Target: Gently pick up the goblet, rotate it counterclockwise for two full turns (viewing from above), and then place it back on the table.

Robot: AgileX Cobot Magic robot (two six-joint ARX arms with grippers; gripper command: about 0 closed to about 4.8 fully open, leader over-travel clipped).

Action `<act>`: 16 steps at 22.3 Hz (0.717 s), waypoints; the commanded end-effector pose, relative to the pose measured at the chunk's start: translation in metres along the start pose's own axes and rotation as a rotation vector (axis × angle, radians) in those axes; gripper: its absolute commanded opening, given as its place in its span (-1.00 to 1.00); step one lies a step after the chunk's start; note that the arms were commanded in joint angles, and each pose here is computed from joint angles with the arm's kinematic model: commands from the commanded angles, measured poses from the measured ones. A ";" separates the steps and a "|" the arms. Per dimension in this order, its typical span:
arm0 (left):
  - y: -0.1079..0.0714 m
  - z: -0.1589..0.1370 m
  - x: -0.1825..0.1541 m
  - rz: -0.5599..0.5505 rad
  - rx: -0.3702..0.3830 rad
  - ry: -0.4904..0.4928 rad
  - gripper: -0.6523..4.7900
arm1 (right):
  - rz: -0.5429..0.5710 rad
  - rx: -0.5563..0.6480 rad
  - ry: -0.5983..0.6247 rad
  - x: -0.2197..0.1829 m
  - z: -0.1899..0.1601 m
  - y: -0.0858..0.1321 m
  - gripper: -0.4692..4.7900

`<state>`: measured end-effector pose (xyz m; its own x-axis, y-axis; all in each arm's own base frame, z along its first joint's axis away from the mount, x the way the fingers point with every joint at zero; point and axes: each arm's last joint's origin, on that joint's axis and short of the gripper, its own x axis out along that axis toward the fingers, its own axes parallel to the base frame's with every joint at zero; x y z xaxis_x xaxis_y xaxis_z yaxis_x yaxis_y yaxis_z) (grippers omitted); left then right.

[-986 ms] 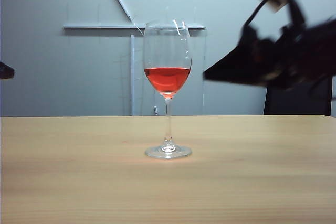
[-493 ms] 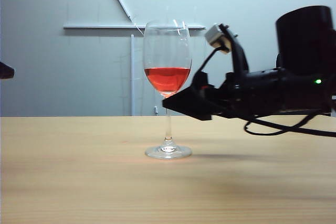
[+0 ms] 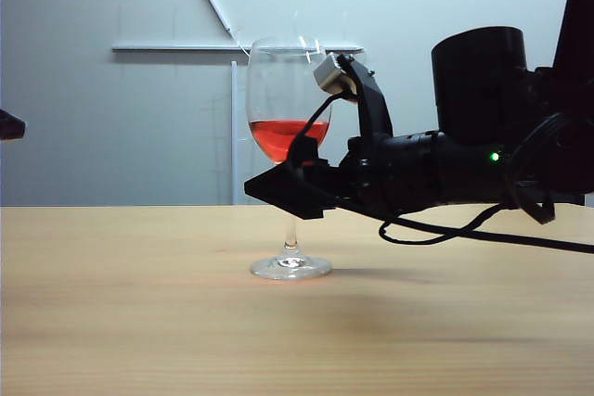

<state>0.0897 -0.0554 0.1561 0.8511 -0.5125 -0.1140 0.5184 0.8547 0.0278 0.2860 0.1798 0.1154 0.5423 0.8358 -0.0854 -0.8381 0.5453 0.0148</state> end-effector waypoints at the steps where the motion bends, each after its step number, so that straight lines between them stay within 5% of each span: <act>1: 0.000 0.002 0.000 -0.002 0.000 -0.014 -0.78 | -0.001 -0.007 -0.032 0.003 0.006 0.001 0.35; 13: 0.000 0.002 0.000 -0.002 0.000 -0.014 -0.78 | -0.061 0.074 -0.033 0.007 0.001 -0.001 0.16; 16: 0.000 0.002 0.000 -0.002 0.000 -0.014 -0.78 | -0.050 0.068 -0.045 0.008 0.001 0.002 -0.13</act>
<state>0.0897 -0.0554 0.1561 0.8511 -0.5124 -0.1144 0.5184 0.8547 0.0278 0.2886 0.1859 0.1109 0.5893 0.8039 -0.0806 -0.7986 0.5947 0.0928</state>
